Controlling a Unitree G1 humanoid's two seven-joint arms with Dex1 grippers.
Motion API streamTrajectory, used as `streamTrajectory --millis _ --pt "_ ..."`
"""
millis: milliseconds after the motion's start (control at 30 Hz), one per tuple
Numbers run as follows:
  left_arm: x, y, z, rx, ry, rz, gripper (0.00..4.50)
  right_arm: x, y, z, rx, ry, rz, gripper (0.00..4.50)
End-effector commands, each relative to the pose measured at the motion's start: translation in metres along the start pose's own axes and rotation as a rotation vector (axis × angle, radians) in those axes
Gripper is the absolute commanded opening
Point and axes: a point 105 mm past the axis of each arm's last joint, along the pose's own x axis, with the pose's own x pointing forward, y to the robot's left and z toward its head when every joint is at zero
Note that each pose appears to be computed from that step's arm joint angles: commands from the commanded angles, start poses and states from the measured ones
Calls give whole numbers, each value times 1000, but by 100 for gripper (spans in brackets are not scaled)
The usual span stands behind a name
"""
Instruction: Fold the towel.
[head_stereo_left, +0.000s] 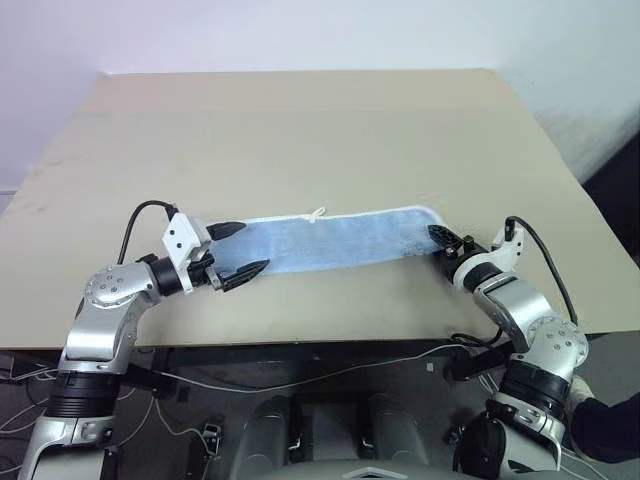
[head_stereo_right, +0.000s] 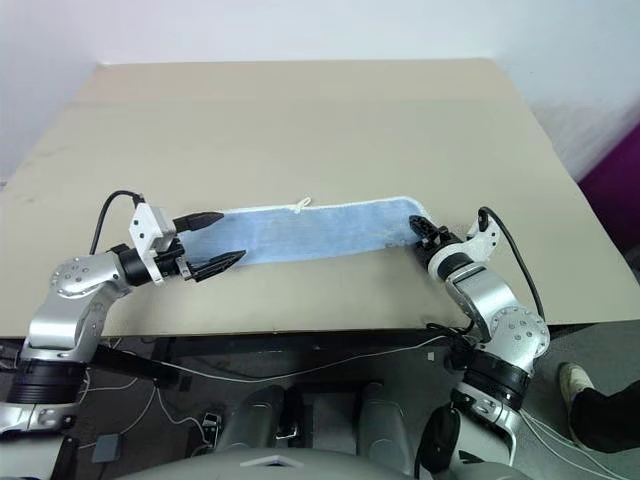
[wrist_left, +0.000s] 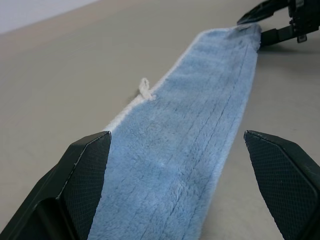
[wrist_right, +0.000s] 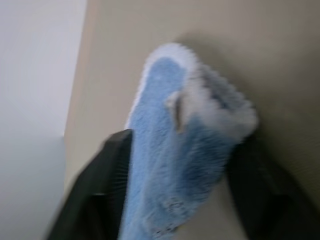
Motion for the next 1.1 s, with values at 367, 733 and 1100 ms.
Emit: streamTrajectory --millis 367,733,1100 --pt "4 -3 7 24 -25 -21 448 -9 5 27 -49 -102 28 3" --pt "5 -3 4 20 -27 -14 448 -21 48 56 -564 -111 113 3" --pt "7 -6 4 14 -33 -13 448 -12 91 -49 -1444 194 380 3"
